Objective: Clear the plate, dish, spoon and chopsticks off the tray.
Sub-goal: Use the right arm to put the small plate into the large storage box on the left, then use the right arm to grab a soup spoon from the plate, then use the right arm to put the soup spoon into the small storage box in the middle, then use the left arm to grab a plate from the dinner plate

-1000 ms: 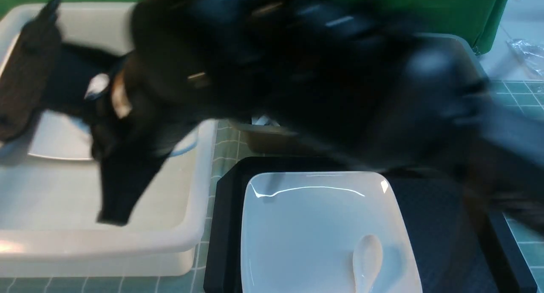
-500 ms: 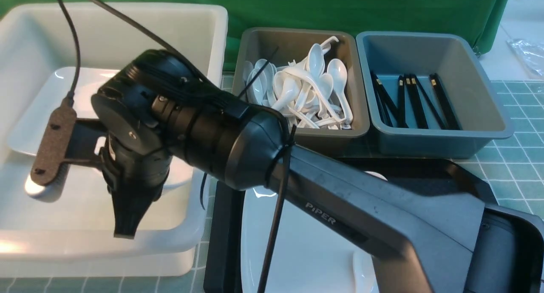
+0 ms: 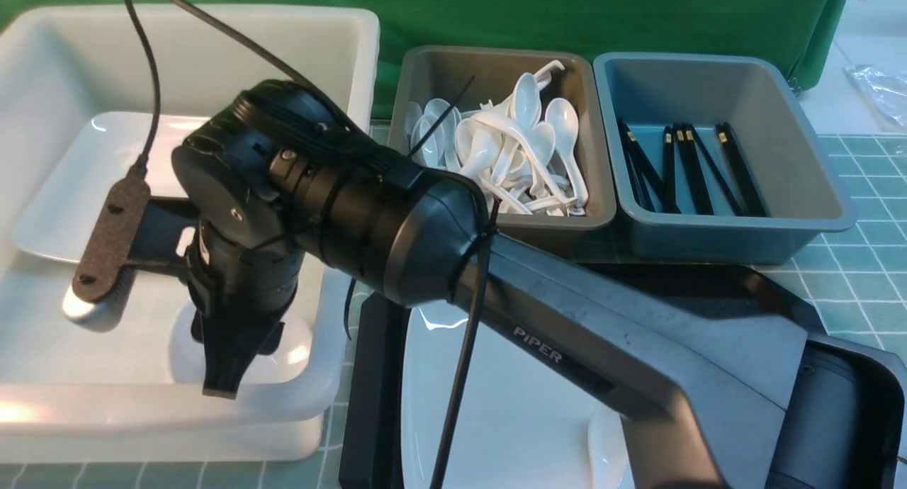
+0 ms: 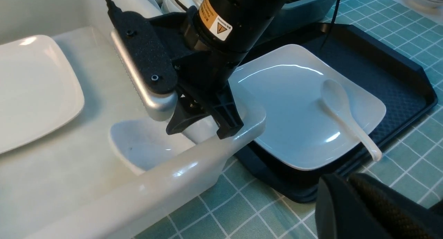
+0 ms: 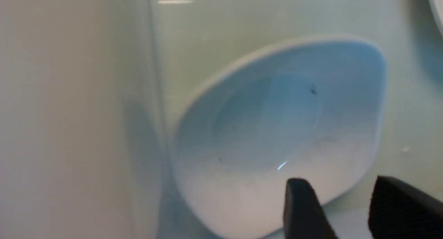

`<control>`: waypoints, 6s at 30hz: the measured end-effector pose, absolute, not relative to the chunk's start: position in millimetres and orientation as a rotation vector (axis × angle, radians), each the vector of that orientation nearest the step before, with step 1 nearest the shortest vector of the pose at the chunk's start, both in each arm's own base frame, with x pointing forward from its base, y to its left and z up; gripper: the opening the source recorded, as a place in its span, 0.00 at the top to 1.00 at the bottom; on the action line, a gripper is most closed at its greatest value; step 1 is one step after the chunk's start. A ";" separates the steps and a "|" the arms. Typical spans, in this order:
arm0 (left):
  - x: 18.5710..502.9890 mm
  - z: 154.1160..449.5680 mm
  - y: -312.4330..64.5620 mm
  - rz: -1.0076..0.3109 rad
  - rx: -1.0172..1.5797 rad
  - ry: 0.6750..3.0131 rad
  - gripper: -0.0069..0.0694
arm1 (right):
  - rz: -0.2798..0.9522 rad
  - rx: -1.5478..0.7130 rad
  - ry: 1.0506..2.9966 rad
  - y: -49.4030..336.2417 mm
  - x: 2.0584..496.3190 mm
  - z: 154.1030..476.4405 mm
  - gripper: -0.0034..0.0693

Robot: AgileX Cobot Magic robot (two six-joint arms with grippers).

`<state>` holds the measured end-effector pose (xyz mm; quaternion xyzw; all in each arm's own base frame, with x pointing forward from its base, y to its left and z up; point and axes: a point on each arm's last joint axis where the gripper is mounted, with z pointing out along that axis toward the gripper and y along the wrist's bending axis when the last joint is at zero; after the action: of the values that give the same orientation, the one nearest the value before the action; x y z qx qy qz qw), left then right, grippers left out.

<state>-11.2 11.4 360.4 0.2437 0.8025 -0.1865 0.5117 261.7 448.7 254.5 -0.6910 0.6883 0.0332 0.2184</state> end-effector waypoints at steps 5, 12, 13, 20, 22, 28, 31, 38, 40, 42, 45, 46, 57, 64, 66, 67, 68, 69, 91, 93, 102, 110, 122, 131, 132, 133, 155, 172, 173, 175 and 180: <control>-11.7 360.4 10.7 -0.452 0.603 1.925 0.89 | 0.102 -1.899 1.917 443.3 249.0 279.6 0.52; -10.9 363.0 10.0 -0.458 0.598 1.894 0.89 | 0.260 -1.624 1.915 416.7 213.0 377.8 0.60; -10.8 363.3 9.9 -0.457 0.600 1.889 0.89 | 0.302 -1.533 1.944 403.5 206.8 399.5 0.67; -9.3 363.6 8.7 -0.437 0.627 1.885 0.89 | 0.298 -1.381 2.104 323.7 174.0 434.0 0.79; -3.2 363.8 3.8 -0.409 0.667 1.903 0.89 | 0.240 -1.259 2.284 283.8 158.6 414.1 0.73; 13.6 365.6 -12.4 -0.391 0.747 1.940 0.89 | 0.066 -0.959 2.662 239.0 153.0 334.5 0.51; 22.3 368.2 -22.6 -0.405 0.789 1.923 0.89 | -0.033 -0.775 2.817 219.1 158.6 285.6 0.41; 36.9 365.0 -42.2 -0.456 0.861 1.891 0.89 | 0.074 -0.434 2.898 198.8 167.9 231.6 0.39; 43.5 362.0 -48.7 -0.466 0.873 1.908 0.89 | 0.156 -0.319 2.902 198.6 166.2 216.9 0.38; 47.4 360.2 -52.2 -0.468 0.878 1.922 0.89 | 0.179 -0.287 2.902 199.1 165.8 207.4 0.38; 50.4 360.1 -54.5 -0.462 0.886 1.917 0.89 | 0.200 -0.275 2.895 203.8 169.0 198.6 0.38; 51.1 360.8 -55.1 -0.459 0.890 1.906 0.89 | 0.210 -0.273 2.890 206.5 171.4 194.4 0.38; 51.2 362.9 -57.3 -0.479 0.898 1.876 0.89 | 0.236 -0.117 2.868 203.1 210.8 160.2 0.38; 51.1 362.9 -57.5 -0.481 0.899 1.875 0.89 | 0.284 -0.238 2.799 209.2 217.4 158.6 0.67; 51.1 362.9 -57.5 -0.481 0.899 1.875 0.89 | 0.291 -0.269 2.785 211.1 219.0 161.5 0.75; 51.1 362.9 -57.5 -0.480 0.900 1.875 0.89 | 0.290 -0.275 2.785 211.3 219.1 161.7 0.75; 51.1 362.9 -57.5 -0.477 0.906 1.871 0.89 | 0.280 -0.299 2.788 211.8 219.6 164.9 0.74; 51.1 362.9 -57.5 -0.472 0.913 1.866 0.89 | 0.265 -0.335 2.798 212.0 219.4 171.5 0.74; 53.4 367.2 -58.4 -0.471 0.888 1.816 0.89 | 0.453 -0.132 2.177 219.0 450.0 287.1 0.57; 53.5 366.9 -58.5 -0.472 0.888 1.816 0.89 | 0.430 -0.149 2.188 218.7 457.0 282.0 0.46; 66.8 358.3 -69.4 -0.452 0.938 1.894 0.89 | 0.264 -0.386 2.304 200.7 433.5 317.4 0.33; 108.8 318.9 -117.2 -0.312 1.501 1.883 0.89 | 0.109 -0.771 2.483 175.1 334.1 391.3 0.90; 127.9 241.7 -199.9 -0.051 2.199 1.523 0.83 | 0.189 -0.824 2.408 134.3 178.7 382.7 0.89; 142.9 207.9 -213.9 0.062 2.328 1.482 0.46 | 0.300 -0.666 2.302 91.0 121.4 379.7 0.88; 145.2 204.2 -216.0 0.079 2.336 1.465 0.39 | 0.315 -0.653 2.265 86.0 115.3 384.8 0.87; 146.5 201.4 -217.2 0.087 2.344 1.458 0.37 | 0.323 -0.648 2.247 83.9 112.5 387.1 0.87; 168.6 155.9 -238.7 0.239 2.428 1.266 0.55 | 0.332 -0.634 2.232 67.5 92.3 392.5 0.85; 167.4 158.4 -236.8 0.215 2.315 1.469 0.66 | 0.355 -0.621 2.244 67.9 91.0 392.3 0.83; 164.8 162.6 -236.4 0.203 2.301 1.485 0.66 | 0.355 -0.621 2.244 67.9 91.0 392.3 0.83; 153.9 178.2 -235.9 0.166 2.265 1.500 0.71 | 0.356 -0.620 2.245 68.0 90.9 392.3 0.83; 123.4 242.2 -225.2 0.069 2.095 1.386 0.87 | 0.367 -0.611 2.220 69.0 92.2 394.1 0.83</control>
<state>123.4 -225.2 242.2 0.7930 0.5244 0.0262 0.3090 92.2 69.0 394.1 -0.2410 0.8750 0.1449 0.3941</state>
